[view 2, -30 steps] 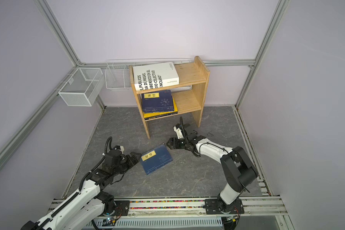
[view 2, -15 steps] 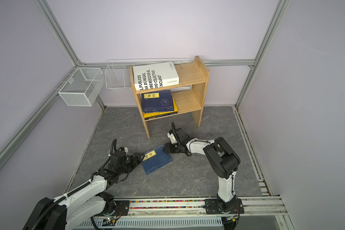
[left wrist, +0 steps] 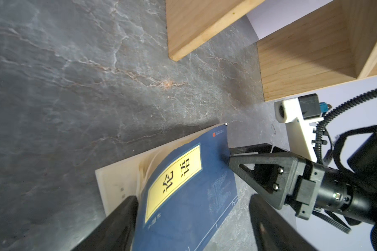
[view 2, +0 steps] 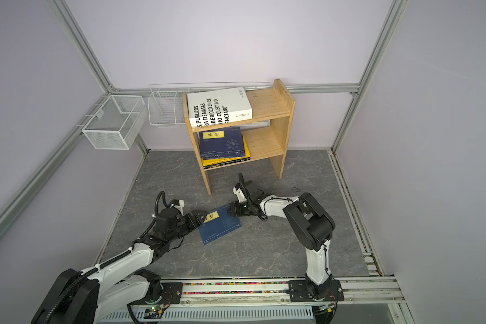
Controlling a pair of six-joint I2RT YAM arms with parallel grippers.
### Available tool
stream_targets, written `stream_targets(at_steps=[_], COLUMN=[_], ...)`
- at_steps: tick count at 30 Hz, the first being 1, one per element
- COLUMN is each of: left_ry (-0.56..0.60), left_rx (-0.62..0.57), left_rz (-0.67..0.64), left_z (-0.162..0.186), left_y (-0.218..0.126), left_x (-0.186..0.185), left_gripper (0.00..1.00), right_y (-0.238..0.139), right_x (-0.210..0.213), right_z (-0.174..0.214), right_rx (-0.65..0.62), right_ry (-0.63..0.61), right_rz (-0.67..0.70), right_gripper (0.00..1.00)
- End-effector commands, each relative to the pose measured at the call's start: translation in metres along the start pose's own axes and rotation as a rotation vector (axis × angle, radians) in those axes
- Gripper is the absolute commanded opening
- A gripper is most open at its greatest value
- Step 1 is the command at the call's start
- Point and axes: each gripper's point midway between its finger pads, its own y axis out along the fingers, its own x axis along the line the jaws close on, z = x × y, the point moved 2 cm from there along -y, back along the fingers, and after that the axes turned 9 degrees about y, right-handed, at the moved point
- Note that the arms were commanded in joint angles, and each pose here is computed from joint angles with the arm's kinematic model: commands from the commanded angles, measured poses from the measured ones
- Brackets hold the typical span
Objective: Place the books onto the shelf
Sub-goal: 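Lower both grippers to the blue book lying on the floor, then grasp the floor blue book's edges with both grippers and tilt it upright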
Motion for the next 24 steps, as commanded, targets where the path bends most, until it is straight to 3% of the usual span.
stream_targets(at_steps=[1,6,8,11,16,21,24], left_ry=[0.085,0.131,0.147,0.147,0.163,0.174,0.179], left_rx=[0.013,0.083,0.095,0.093,0.078,0.047,0.009], left_rz=[0.089,0.036,0.014,0.026,0.054,0.067,0.093], left_z=[-0.005,0.005,0.009,0.01,0.0,-0.016,-0.03], left_y=[0.003,0.012,0.015,0.019,0.02,0.01,-0.003], left_x=[-0.02,-0.009,-0.002,-0.002,-0.013,-0.029,-0.045], left_gripper=[0.8,0.75,0.69,0.54,0.22,0.04,0.0], right_y=[0.012,0.011,0.012,0.012,0.008,-0.012,-0.031], right_x=[-0.016,-0.016,-0.016,-0.015,-0.008,0.002,0.009], right_z=[0.02,0.02,0.019,0.02,0.014,-0.007,-0.018], right_rx=[0.072,0.072,0.072,0.075,0.063,-0.029,-0.088], right_ry=[0.033,0.034,0.034,0.037,0.055,0.121,0.174], right_rz=[0.049,0.05,0.049,0.041,-0.01,-0.136,-0.249], right_gripper=[0.51,0.5,0.5,0.5,0.5,0.66,0.74])
